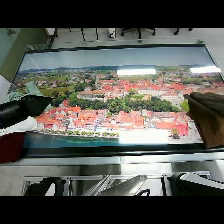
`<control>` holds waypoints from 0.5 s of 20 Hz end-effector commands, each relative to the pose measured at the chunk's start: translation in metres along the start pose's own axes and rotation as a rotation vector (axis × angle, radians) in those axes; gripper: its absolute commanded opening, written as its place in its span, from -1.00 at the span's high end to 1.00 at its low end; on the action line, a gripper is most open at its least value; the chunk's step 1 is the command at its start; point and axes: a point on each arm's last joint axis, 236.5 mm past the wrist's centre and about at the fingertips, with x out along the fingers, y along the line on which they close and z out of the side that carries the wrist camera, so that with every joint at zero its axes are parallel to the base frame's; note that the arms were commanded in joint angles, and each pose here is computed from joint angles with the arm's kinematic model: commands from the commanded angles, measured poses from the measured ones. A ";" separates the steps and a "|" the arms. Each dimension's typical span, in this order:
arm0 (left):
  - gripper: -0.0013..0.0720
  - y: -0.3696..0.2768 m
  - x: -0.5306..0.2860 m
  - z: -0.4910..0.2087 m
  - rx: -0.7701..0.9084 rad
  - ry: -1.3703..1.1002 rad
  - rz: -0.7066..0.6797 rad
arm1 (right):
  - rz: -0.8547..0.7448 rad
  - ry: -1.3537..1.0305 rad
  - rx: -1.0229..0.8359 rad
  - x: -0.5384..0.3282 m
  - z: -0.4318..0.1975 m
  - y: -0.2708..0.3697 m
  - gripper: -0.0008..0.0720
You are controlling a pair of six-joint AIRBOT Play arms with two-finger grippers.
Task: Fold the shirts.
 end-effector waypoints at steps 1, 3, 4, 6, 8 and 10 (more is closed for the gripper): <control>0.91 0.000 0.000 -0.005 0.001 0.024 0.000 | -0.285 0.034 0.092 -0.015 -0.015 -0.062 0.89; 0.92 0.000 0.000 -0.006 0.002 0.025 0.001 | -0.352 0.075 0.107 -0.019 -0.025 -0.078 -0.21; 0.91 0.000 0.000 -0.006 0.002 0.024 0.001 | -0.362 0.084 0.112 -0.020 -0.027 -0.080 -0.52; 0.91 0.001 0.000 -0.006 0.002 0.025 0.001 | -0.362 0.094 0.113 -0.020 -0.029 -0.080 -0.53; 0.91 0.000 0.000 -0.006 0.001 0.025 0.001 | -0.362 0.091 0.129 -0.020 -0.029 -0.079 -0.51; 0.91 0.001 0.000 -0.005 0.002 0.023 0.001 | -0.349 0.093 0.127 -0.017 -0.029 -0.075 -0.33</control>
